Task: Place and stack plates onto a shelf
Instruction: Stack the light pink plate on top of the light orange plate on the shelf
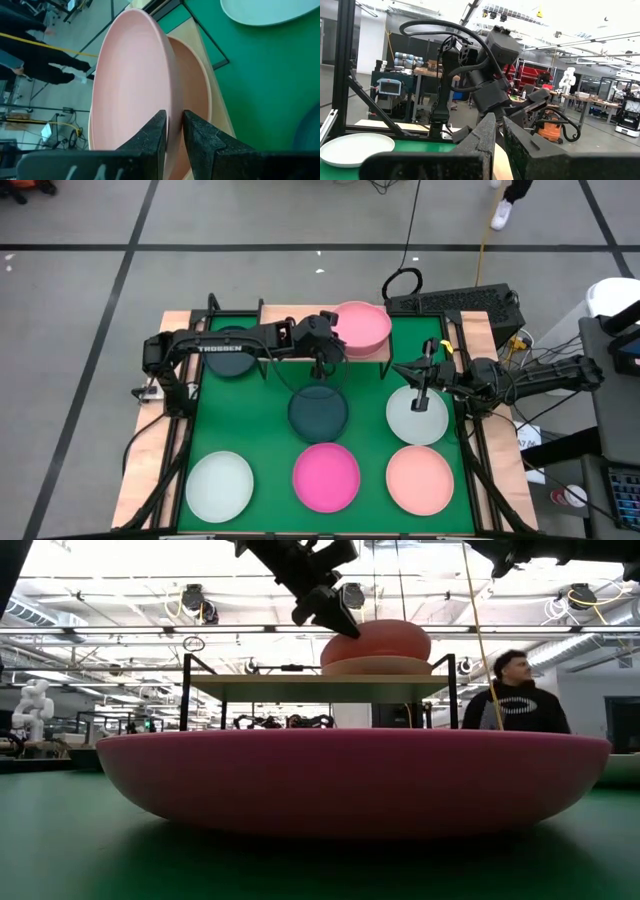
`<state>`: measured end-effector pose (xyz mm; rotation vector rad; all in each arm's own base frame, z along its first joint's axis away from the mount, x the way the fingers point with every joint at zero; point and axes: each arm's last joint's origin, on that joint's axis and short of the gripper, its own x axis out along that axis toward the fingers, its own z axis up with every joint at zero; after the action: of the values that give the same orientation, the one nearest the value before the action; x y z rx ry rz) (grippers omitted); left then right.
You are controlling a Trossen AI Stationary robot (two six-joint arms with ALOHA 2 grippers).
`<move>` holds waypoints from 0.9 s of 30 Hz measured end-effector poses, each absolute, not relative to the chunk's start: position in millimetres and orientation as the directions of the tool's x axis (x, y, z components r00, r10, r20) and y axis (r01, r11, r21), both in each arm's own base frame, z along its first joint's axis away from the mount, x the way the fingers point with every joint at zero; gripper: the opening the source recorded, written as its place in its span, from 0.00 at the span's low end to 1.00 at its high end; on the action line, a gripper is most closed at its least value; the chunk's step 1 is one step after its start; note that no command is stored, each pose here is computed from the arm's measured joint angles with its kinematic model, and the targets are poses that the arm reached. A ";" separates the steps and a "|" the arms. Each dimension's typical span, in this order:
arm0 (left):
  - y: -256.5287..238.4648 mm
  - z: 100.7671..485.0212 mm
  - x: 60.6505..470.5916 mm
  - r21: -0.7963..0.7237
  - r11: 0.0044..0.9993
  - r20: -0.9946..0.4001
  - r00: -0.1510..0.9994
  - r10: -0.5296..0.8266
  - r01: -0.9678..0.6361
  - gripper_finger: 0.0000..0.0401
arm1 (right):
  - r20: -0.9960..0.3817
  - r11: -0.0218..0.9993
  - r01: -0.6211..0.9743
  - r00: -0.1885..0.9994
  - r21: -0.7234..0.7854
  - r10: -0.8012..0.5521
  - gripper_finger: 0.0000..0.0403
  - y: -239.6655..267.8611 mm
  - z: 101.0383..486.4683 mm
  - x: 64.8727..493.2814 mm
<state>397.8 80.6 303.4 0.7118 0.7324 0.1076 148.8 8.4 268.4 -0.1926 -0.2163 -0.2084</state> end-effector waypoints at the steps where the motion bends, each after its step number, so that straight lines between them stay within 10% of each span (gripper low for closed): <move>1: 80.6 303.4 397.8 0.629 0.763 -0.575 0.749 0.329 0.149 0.17 | 0.232 0.960 0.225 0.955 -0.166 -0.183 0.06 8.4 268.4 148.8; 27: 78.1 301.9 397.0 0.605 0.783 -0.591 0.739 0.323 0.142 0.22 | 0.228 0.960 0.224 0.956 -0.167 -0.184 0.06 8.5 268.0 148.9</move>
<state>397.0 78.1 301.9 0.6793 0.7465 0.1080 148.9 8.5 268.0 -0.1934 -0.2125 -0.2084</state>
